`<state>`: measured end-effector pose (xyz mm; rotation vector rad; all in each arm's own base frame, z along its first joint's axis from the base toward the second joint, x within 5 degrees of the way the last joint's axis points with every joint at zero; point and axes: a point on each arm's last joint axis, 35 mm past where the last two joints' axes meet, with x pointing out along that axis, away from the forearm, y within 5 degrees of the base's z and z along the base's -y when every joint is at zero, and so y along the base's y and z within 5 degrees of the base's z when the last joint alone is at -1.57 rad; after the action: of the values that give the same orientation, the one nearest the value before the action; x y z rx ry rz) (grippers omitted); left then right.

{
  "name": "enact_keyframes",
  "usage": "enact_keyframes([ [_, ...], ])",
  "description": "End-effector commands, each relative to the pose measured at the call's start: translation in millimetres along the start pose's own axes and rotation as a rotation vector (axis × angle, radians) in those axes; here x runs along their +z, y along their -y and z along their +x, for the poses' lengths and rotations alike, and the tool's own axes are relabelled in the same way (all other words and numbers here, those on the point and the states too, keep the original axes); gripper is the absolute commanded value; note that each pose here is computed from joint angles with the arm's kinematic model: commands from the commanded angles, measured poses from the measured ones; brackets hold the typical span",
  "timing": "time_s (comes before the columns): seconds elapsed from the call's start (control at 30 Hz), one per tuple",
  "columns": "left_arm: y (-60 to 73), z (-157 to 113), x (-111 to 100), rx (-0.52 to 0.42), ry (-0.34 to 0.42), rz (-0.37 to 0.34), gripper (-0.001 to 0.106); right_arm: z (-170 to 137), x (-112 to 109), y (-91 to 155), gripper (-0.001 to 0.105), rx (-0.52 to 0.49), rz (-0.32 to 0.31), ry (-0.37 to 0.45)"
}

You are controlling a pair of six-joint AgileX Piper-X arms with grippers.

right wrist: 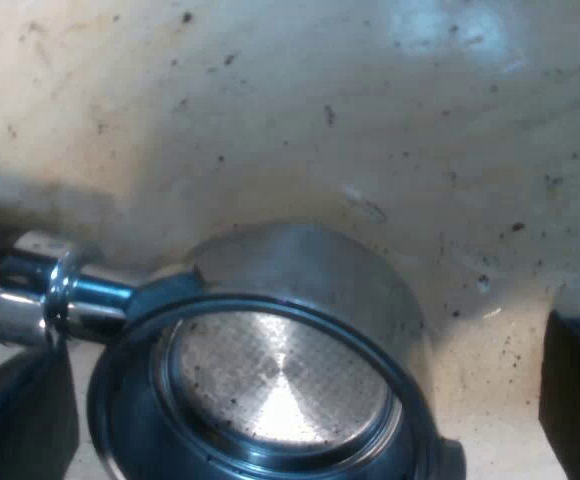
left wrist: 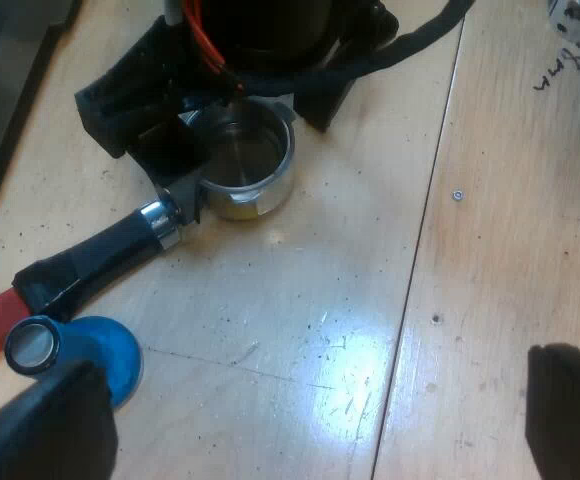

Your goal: Put the handle in the coffee machine

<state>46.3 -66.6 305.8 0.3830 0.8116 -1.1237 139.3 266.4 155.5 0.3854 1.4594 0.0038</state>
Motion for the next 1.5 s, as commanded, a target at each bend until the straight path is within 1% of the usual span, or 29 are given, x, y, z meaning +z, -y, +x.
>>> enact_keyframes([
  [0.03,0.2,-1.2,1.6,0.007,0.007,0.007,0.084,1.0,0.7,2.0,0.094,-0.010,-0.017,-0.002],
  [0.63,0.2,-1.2,1.6,0.007,0.007,0.007,0.084,1.0,0.4,1.9,0.093,-0.008,-0.021,-0.011],
  [0.67,0.2,-1.2,1.6,0.007,0.007,0.007,0.084,1.0,0.1,1.8,0.089,-0.006,-0.021,-0.019],
  [0.7,0.2,-1.2,1.6,0.007,0.007,0.007,0.084,1.0,0.0,1.8,0.081,-0.005,-0.020,-0.023],
  [0.73,0.2,-1.2,1.6,0.007,0.007,0.007,0.084,1.0,-0.1,1.8,0.078,-0.005,-0.020,-0.025],
  [0.8,0.2,-1.2,1.6,0.007,0.007,0.007,0.084,1.0,-0.2,1.8,0.058,-0.004,-0.020,-0.028],
  [0.83,0.2,-1.2,1.6,0.007,0.007,0.007,0.084,1.0,-0.2,1.8,0.055,-0.004,-0.020,-0.028],
  [0.93,0.2,-1.2,1.6,0.007,0.007,0.007,0.084,1.0,0.5,0.2,0.028,0.009,-0.021,-0.015],
  [0.97,0.2,-1.2,1.6,0.007,0.007,0.007,0.084,1.0,0.5,0.2,0.024,0.009,-0.021,-0.014],
  [1.0,0.2,-1.2,1.6,0.007,0.007,0.007,0.084,1.0,0.8,-0.3,0.016,0.013,-0.021,-0.011],
  [1.03,0.2,-1.2,1.6,0.007,0.007,0.007,0.084,1.0,0.8,-0.5,0.013,0.015,-0.021,-0.010],
  [1.1,0.2,-1.2,1.6,0.007,0.007,0.007,0.084,1.0,0.9,-1.1,0.000,0.020,-0.021,-0.009],
  [1.17,0.2,-1.2,1.6,0.007,0.007,0.007,0.084,0.5,1.0,-1.2,0.000,0.022,-0.024,-0.009],
  [1.23,0.2,-1.2,1.6,0.007,0.007,0.007,0.084,-0.8,0.8,-1.5,0.000,0.028,-0.047,-0.012],
  [1.3,0.2,-1.2,1.6,0.007,0.007,0.007,0.084,-4.7,0.9,-1.6,0.000,0.037,-0.101,-0.008],
  [1.33,0.3,-1.2,1.6,0.004,0.007,0.007,0.084,-6.2,0.5,-1.2,0.000,0.038,-0.113,-0.016],
  [1.4,1.3,-1.2,1.8,-0.023,0.011,0.004,0.084,-13.1,1.2,3.6,0.000,0.030,-0.190,-0.067],
  [1.5,1.9,-1.2,2.2,-0.040,0.017,0.006,0.084,-23.4,1.5,13.4,0.000,-0.019,-0.253,-0.101],
])
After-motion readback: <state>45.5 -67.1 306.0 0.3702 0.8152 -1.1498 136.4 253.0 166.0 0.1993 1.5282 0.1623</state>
